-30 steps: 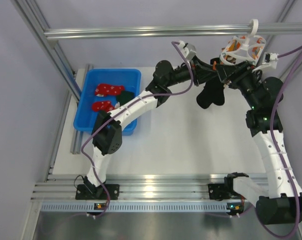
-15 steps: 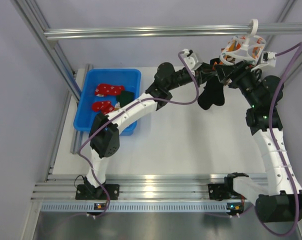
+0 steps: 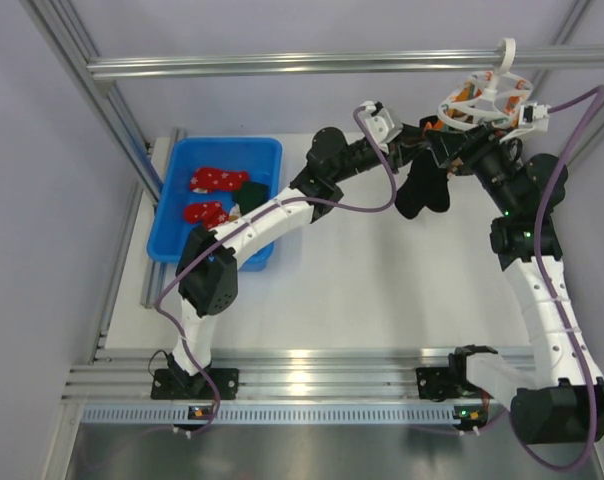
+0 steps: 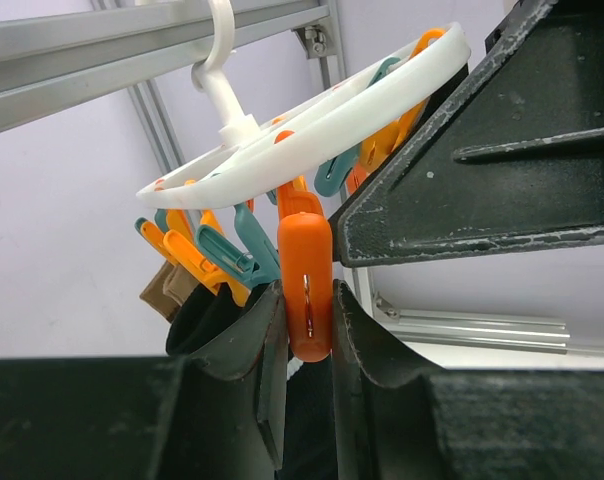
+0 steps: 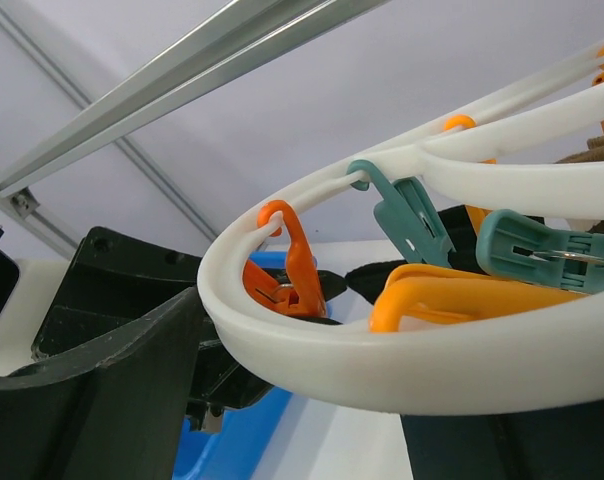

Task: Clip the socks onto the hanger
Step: Open the clamp at the hanger.

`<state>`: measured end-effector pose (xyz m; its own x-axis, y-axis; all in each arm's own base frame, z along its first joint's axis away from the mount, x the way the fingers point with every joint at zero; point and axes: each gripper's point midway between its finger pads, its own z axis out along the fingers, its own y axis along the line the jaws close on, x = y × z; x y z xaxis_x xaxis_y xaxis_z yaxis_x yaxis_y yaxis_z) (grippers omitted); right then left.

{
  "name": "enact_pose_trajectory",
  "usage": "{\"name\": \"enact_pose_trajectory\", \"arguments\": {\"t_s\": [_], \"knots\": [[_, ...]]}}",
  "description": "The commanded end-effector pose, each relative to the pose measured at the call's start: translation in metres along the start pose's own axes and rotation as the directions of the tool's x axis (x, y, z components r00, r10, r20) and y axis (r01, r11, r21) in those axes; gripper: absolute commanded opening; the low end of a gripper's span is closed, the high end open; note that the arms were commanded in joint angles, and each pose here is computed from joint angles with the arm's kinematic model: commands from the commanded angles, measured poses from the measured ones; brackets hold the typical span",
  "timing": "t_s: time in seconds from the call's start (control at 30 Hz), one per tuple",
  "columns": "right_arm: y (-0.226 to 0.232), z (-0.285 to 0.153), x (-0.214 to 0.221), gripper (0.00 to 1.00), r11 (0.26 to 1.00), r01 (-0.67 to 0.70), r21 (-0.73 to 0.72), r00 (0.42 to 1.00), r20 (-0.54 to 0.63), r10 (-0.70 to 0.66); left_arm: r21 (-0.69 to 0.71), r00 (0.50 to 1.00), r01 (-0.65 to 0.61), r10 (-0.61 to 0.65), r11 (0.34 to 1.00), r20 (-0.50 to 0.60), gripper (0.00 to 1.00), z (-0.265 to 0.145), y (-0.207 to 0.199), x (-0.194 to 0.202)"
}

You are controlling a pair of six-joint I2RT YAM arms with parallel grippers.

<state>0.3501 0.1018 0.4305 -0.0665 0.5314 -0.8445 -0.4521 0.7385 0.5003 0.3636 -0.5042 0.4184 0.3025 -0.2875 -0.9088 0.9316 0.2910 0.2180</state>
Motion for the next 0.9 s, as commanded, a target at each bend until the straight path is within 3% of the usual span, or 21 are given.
{"name": "enact_pose_trajectory", "arguments": {"t_s": [0.0, 0.5, 0.87], "knots": [[0.036, 0.007, -0.035, 0.71, 0.977, 0.142, -0.161, 0.984, 0.129, -0.122, 0.116, 0.998, -0.026, 0.019, 0.993, 0.06, 0.0, 0.001, -0.03, -0.031], [0.061, -0.001, -0.038, 0.73, 0.947, 0.279, -0.158, 0.953, 0.167, -0.253, 0.144, 0.996, 0.039, -0.051, 0.989, 0.079, 0.0, 0.004, -0.035, -0.034], [0.049, -0.017, -0.041, 0.75, 0.968, 0.249, -0.038, 0.951, 0.197, -0.238, 0.152, 0.993, 0.064, -0.078, 0.986, 0.09, 0.0, 0.006, -0.035, -0.033]]}}
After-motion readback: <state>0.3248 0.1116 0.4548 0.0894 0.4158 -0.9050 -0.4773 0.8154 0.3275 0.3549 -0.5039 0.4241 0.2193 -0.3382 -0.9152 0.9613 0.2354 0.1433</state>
